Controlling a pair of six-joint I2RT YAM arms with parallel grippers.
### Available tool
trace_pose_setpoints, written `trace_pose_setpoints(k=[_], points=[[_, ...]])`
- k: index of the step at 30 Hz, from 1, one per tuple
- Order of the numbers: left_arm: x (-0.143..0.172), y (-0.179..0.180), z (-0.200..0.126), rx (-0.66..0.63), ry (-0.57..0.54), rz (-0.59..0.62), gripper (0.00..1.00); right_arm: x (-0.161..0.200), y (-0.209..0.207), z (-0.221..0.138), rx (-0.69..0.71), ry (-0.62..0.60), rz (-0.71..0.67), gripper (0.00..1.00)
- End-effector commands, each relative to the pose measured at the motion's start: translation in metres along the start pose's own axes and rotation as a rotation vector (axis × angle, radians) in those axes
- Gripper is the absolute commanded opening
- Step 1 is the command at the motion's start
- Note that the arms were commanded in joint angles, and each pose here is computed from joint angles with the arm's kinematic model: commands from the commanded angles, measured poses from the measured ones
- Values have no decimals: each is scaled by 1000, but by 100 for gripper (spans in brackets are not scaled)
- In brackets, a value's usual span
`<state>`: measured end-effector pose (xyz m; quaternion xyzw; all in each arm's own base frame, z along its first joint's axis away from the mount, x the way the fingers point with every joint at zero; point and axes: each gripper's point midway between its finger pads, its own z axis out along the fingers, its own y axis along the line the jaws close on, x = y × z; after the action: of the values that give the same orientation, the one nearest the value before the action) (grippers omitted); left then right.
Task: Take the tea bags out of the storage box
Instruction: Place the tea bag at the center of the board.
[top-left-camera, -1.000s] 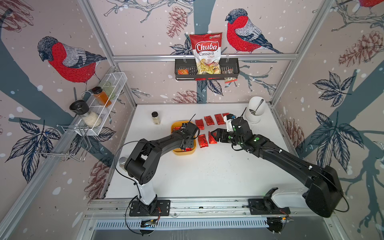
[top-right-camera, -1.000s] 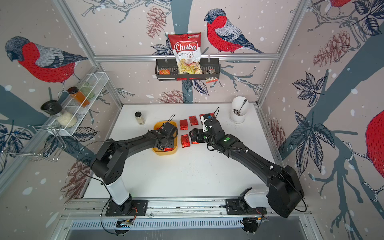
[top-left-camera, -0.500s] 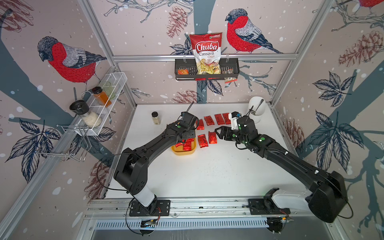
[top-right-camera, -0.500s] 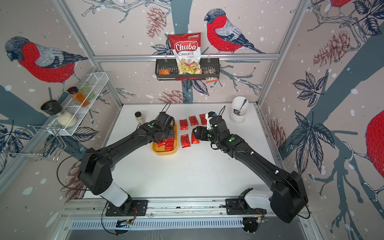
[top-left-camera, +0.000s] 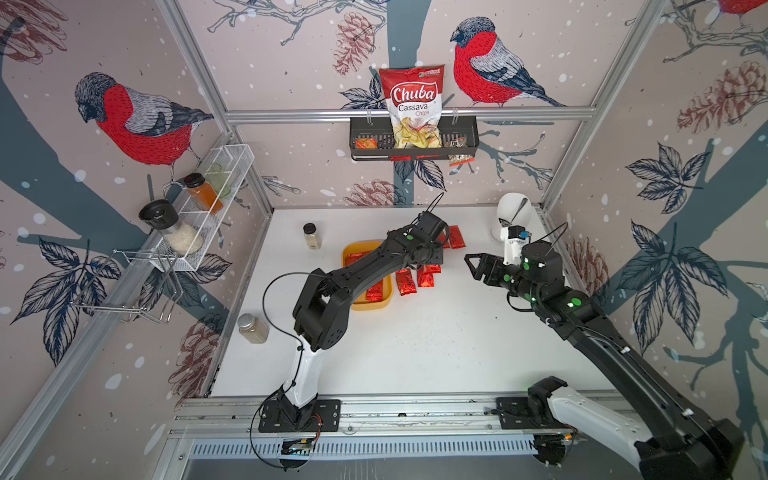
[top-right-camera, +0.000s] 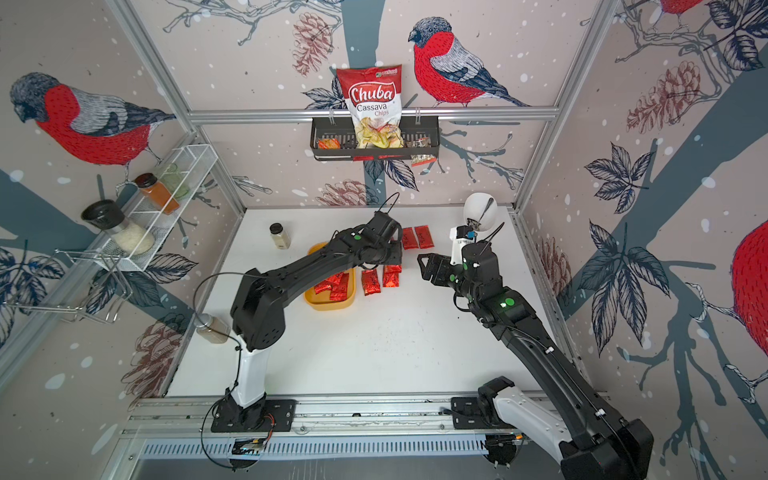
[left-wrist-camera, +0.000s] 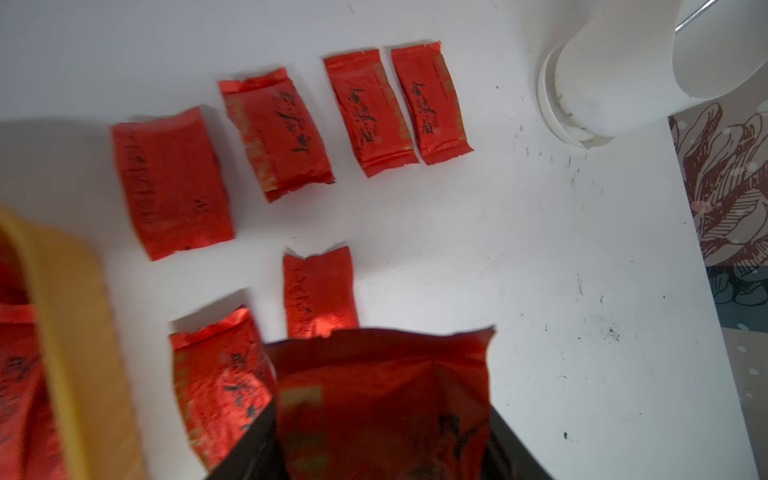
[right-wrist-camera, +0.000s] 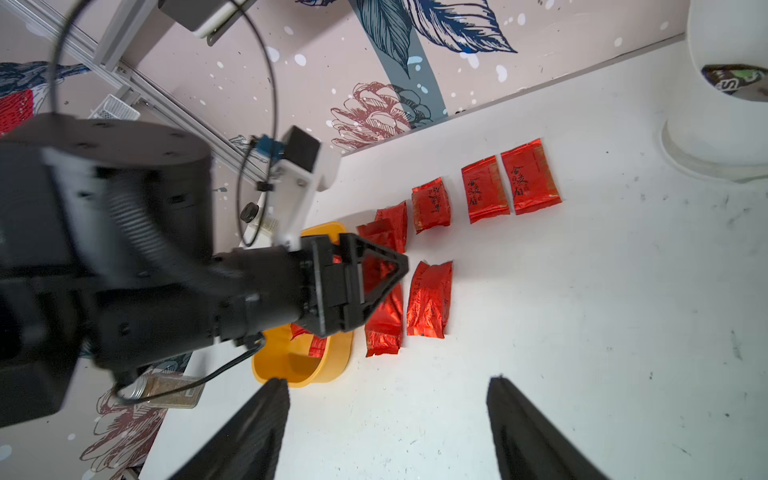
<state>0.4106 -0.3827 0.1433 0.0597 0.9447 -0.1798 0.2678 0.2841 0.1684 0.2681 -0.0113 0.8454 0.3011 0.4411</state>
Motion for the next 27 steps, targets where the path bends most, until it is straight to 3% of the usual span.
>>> trace_pose_setpoints(k=[1,6,13,19,27], points=[[10,-13,26,9,59,-13,59,11,-6,-7,8,28,-2,80],[18,-28,66,20,96,-17,59,21,-11,-12,6,34,6,80],[34,-19,100,-19,132,-20,59,30,-16,-8,3,53,14,80],[44,-13,112,-36,157,-19,60,30,-20,-7,8,55,13,80],[28,-24,98,4,115,-9,72,30,-23,-7,20,55,21,81]])
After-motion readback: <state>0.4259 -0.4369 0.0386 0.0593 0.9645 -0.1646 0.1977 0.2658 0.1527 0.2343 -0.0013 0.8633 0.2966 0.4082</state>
